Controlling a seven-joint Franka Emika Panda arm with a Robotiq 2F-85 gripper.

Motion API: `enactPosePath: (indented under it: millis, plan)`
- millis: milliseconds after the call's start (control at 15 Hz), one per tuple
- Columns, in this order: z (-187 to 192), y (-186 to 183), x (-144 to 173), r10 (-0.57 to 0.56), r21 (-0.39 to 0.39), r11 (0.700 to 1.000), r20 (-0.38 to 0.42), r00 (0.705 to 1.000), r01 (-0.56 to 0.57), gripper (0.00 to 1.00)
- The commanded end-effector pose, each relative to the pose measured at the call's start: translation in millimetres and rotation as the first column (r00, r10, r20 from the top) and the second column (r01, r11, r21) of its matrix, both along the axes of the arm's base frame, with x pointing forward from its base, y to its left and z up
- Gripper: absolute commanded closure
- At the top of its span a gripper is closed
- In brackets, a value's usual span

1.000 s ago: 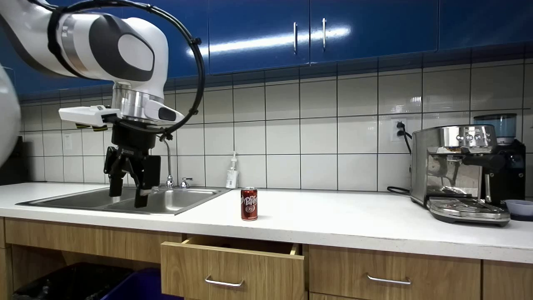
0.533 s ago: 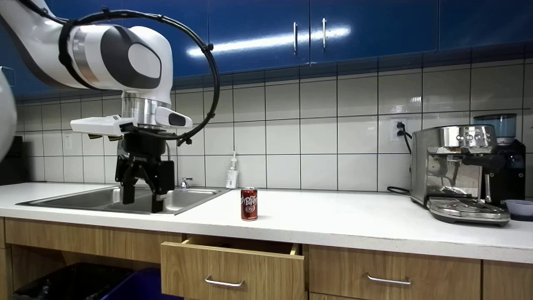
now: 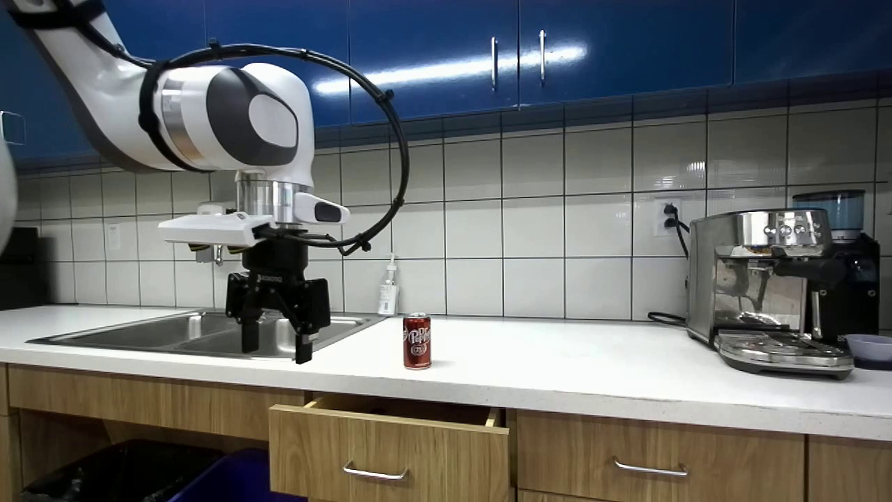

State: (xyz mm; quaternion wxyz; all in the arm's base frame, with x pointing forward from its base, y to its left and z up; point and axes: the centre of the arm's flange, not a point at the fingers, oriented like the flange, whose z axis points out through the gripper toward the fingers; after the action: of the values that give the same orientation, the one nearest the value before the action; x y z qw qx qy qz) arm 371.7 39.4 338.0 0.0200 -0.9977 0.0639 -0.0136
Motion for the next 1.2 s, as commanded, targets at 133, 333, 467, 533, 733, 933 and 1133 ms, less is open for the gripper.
enactPosePath:
  millis: [133, 333, 467, 533, 733, 933, 1133]
  plan:
    - [-10, -20, 33, 0.082, -0.038, 0.996, 0.007, 0.997, -0.081, 0.0]
    - [-16, -27, 45, 0.109, -0.047, 0.993, 0.007, 0.994, -0.108, 0.0]
    - [-18, -33, 53, 0.12, -0.05, 0.992, 0.01, 0.993, -0.119, 0.0]
    - [-18, -36, 58, 0.126, -0.051, 0.991, 0.012, 0.992, -0.125, 0.0]
    - [-16, -49, 67, 0.138, -0.052, 0.989, 0.021, 0.99, -0.137, 0.0]
    - [-20, -60, 78, 0.149, -0.051, 0.988, 0.019, 0.989, -0.148, 0.0]
    - [-20, -56, 68, 0.127, -0.039, 0.991, 0.013, 0.992, -0.126, 0.0]
